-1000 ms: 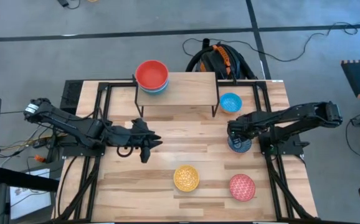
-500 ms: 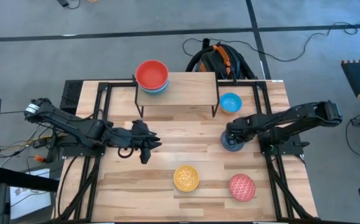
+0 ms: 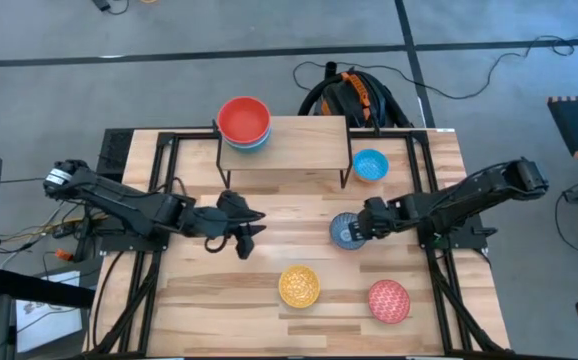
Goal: Place and stack bowls onto a shelf
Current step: Put the dark blue printed bowl to the right on the shelf
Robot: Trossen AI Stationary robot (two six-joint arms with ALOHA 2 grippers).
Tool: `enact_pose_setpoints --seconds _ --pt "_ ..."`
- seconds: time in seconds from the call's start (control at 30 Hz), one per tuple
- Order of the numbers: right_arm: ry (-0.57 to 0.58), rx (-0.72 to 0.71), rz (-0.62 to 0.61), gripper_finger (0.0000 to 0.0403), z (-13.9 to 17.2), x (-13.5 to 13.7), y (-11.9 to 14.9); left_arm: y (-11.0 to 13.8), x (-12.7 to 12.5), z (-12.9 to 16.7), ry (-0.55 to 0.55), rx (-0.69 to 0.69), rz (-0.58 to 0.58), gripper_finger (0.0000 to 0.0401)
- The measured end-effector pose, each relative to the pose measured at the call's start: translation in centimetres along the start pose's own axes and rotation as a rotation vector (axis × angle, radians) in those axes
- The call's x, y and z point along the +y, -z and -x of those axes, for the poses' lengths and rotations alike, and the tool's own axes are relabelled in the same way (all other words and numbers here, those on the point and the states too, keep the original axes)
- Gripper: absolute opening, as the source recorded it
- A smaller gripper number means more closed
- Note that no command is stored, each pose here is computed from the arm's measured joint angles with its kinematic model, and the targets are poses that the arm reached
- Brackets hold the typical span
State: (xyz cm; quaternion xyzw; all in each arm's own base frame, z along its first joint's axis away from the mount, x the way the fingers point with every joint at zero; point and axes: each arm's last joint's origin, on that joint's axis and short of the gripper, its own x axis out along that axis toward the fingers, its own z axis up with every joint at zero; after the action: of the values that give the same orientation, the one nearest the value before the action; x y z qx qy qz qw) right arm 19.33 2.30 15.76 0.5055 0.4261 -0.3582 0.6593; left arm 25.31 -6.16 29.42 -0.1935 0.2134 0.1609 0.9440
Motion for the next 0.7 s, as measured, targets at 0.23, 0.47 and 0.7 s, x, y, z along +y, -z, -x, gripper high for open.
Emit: enact_pose_setpoints --seconds 0.23,0.47,0.7 --pt "-0.032 -0.028 0.019 0.0102 0.4 2.3 0.2 -0.2 0.6 -4.4 0.008 0.067 -0.015 0.0135" --pt "-0.014 -0.038 0.053 0.0102 -0.6 5.7 0.1 -0.7 1.1 -8.7 0.001 0.147 -0.044 0.0136" --pt "-0.006 -0.092 0.099 0.0102 -1.6 9.1 -0.2 -0.3 1.6 -12.1 -0.003 0.228 -0.065 0.0136"
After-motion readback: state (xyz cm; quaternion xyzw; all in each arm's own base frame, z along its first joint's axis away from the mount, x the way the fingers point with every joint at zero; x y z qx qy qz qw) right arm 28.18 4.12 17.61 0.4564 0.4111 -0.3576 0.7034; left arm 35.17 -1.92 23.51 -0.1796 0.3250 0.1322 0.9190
